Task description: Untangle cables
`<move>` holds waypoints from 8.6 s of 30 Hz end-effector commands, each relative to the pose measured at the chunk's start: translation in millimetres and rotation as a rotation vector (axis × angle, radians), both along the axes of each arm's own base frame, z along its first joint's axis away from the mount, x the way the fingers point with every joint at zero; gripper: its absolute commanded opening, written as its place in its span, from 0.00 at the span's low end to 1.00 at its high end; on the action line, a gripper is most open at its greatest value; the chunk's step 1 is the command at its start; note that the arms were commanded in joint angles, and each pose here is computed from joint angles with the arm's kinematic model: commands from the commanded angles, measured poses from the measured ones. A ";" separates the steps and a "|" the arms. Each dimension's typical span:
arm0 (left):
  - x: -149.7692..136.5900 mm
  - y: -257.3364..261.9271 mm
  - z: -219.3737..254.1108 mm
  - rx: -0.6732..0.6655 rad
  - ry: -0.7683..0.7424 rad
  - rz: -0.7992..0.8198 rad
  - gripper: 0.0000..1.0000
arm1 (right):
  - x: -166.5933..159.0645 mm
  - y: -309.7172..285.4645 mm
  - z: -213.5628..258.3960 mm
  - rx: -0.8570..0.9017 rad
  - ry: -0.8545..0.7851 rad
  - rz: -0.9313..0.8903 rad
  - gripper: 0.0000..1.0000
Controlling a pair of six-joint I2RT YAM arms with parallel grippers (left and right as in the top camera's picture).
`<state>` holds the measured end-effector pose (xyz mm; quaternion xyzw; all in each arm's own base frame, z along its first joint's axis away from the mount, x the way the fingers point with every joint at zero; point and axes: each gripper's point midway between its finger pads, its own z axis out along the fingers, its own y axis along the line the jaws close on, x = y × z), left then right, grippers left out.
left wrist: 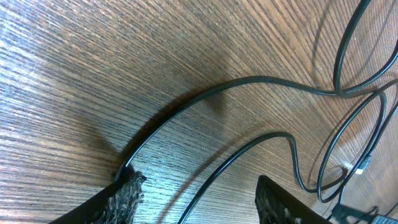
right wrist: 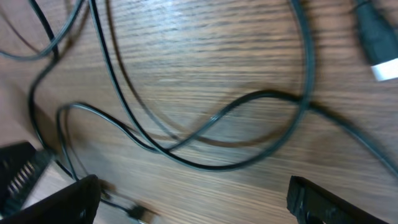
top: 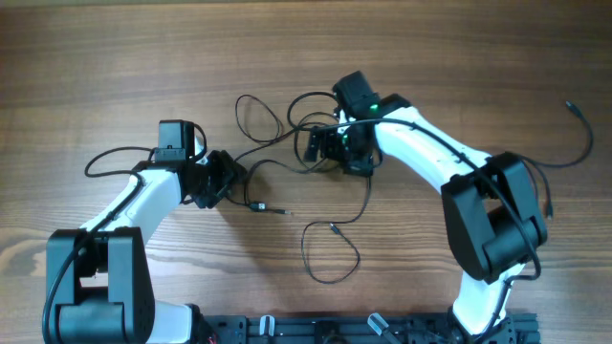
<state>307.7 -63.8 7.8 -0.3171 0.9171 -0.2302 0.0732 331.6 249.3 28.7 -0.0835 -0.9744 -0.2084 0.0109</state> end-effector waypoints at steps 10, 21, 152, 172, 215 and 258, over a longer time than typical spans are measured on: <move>-7.1 8.6 -5.8 0.045 0.022 -0.002 0.63 | 23.1 4.9 -12.2 -0.146 -0.098 -0.308 0.75; -9.6 8.6 -6.5 0.044 0.033 -0.003 0.63 | 16.9 9.4 -23.6 -0.132 -0.090 -0.360 0.71; -18.1 8.4 -8.7 0.044 0.070 -0.003 0.63 | 25.3 -479.8 299.0 -0.655 -0.401 -0.947 0.04; -16.9 8.4 -8.4 0.044 0.065 -0.003 0.63 | 67.4 -341.1 225.6 -0.157 -0.258 -0.283 1.00; -20.7 8.3 -9.2 0.044 0.081 -0.004 0.63 | -9.7 30.3 170.4 0.677 -0.404 0.669 0.06; -4.6 41.7 11.2 0.156 -0.070 -0.067 0.69 | 116.6 67.3 64.6 -0.020 -0.677 0.525 0.12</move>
